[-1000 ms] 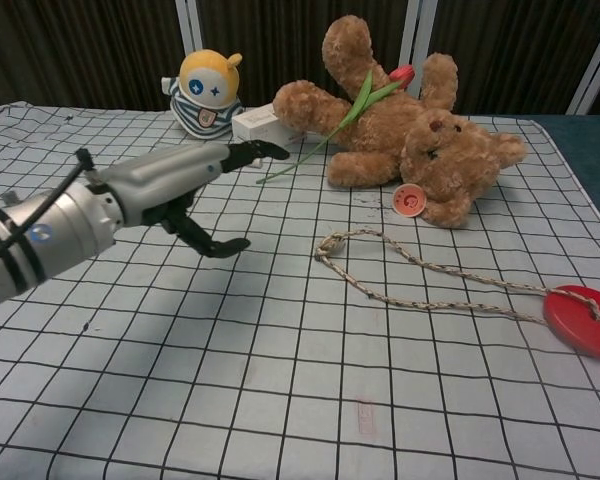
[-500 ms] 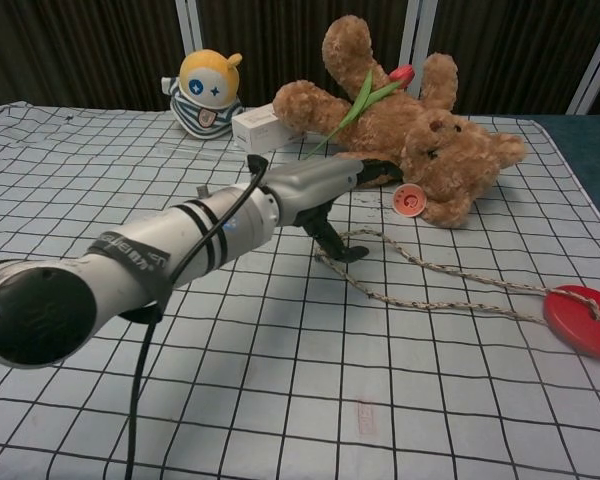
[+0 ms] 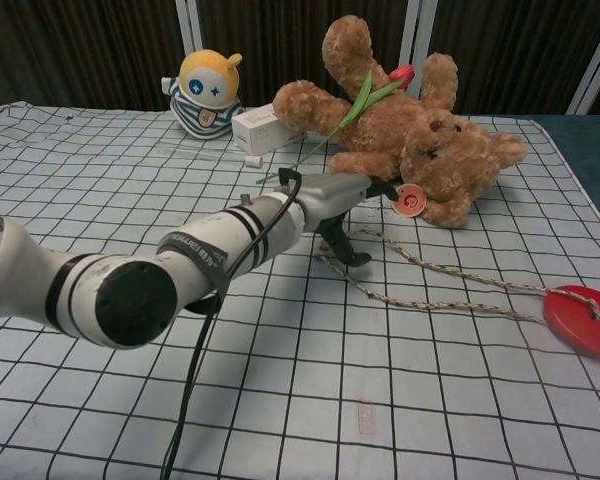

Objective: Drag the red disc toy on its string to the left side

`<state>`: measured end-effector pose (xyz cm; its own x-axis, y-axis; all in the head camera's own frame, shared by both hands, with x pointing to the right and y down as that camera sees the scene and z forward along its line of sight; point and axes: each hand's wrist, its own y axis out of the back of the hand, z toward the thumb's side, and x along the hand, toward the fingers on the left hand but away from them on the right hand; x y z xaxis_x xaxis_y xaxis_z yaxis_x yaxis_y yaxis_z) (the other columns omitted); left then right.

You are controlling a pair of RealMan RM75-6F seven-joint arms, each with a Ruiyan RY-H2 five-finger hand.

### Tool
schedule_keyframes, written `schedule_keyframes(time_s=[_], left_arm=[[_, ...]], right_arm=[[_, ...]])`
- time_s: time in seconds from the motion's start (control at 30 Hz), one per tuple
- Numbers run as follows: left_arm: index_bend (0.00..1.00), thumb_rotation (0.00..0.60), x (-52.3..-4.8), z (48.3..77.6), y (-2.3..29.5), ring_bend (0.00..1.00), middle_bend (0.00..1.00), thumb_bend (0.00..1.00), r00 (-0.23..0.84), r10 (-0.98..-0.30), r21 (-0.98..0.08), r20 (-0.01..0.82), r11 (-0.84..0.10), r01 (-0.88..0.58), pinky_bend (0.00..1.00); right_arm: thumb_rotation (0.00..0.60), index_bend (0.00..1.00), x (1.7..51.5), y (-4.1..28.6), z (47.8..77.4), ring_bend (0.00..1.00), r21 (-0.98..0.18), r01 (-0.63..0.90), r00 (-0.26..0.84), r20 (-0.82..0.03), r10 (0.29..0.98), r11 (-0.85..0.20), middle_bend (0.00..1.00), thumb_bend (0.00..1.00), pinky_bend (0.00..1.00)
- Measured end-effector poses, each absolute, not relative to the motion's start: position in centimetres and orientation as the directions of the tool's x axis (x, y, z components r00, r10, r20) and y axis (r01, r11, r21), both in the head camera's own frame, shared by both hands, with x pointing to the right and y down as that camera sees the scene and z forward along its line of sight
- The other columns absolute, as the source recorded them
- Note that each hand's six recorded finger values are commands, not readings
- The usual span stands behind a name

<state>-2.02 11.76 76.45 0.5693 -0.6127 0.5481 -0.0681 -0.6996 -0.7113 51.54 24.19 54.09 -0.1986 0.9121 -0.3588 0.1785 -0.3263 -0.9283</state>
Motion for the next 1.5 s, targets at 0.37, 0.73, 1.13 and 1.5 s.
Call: schedule_keyframes(time_s=[0.37, 0.73, 1.13, 1.5], left_arm=[[0.34, 0.6, -3.0, 78.0, 12.0, 0.0, 0.06, 0.38, 0.531, -0.622, -0.706, 0.576, -0.706, -0.06, 0.03], [0.82, 0.6, -3.5, 77.6, 11.5, 0.0, 0.19, 0.64, 0.517, -0.661, -0.737, 0.544, -0.67, -0.082, 0.07], [0.87, 0.6, -10.0, 75.7, 9.7, 0.01, 0.2, 0.71, 0.456, -0.738, -0.814, 0.496, -0.579, -0.05, 0.08], [0.88, 0.6, -29.1, 67.7, 11.3, 0.02, 0.22, 0.72, 0.27, -0.858, -0.896, 0.437, -0.442, 0.047, 0.09]], right_arm=[[0.6, 0.0, 51.5, 24.3, 54.4, 0.0, -0.926, 0.177, -0.201, -0.366, 0.909, -0.334, 0.0, 0.03, 0.0], [0.6, 0.0, 51.6, 24.4, 54.6, 0.0, -0.923, 0.173, -0.21, -0.375, 0.903, -0.344, 0.0, 0.03, 0.0], [0.6, 0.0, 50.7, 23.9, 54.9, 0.0, -0.92, 0.165, -0.185, -0.382, 0.906, -0.354, 0.0, 0.03, 0.0], [0.6, 0.0, 48.3, 23.0, 56.3, 0.0, -0.909, 0.162, -0.12, -0.404, 0.907, -0.383, 0.0, 0.03, 0.0]])
